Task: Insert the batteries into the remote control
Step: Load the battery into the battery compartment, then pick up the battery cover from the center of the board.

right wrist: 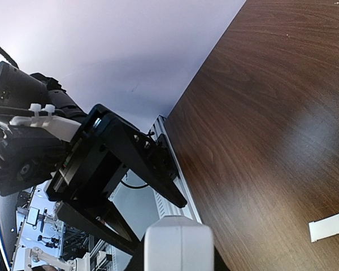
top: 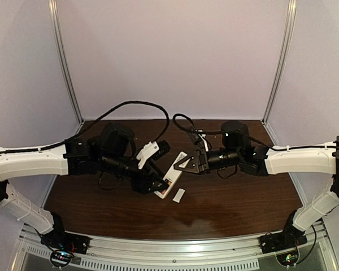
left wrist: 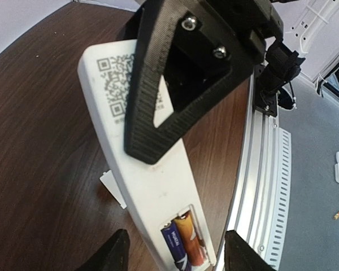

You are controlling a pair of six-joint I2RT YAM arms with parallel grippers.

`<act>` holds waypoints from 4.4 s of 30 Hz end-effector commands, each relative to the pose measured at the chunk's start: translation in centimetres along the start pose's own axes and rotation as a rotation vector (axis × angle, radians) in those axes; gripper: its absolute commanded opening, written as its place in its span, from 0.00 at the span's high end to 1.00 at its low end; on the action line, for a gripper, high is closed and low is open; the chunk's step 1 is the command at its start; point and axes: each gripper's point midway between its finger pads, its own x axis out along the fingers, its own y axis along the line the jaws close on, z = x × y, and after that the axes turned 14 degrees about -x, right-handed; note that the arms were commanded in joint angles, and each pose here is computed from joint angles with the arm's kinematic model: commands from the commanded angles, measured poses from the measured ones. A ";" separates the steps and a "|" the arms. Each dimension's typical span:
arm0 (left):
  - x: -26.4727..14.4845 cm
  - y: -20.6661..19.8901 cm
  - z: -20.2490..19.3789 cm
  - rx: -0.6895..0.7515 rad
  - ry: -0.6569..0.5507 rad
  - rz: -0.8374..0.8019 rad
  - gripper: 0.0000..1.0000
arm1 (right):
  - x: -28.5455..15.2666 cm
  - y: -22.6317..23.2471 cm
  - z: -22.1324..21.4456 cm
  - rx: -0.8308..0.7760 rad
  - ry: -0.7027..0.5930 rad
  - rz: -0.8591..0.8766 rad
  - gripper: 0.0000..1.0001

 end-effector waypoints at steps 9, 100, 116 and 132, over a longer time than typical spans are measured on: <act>-0.3 0.3 1.4 -0.009 -0.027 -0.035 0.49 | -1.0 2.0 2.3 -0.062 -0.062 0.025 1.00; 14.8 10.3 -10.7 -0.124 0.398 0.513 0.64 | -14.5 -10.6 1.3 0.100 -0.208 -0.414 1.00; 14.7 10.1 -12.1 -0.095 0.466 0.494 0.72 | -14.2 -10.7 1.2 0.115 -0.208 -0.395 1.00; 10.7 9.8 -7.8 -0.077 0.336 0.512 0.84 | -13.7 -11.4 0.3 0.156 -0.227 -0.359 1.00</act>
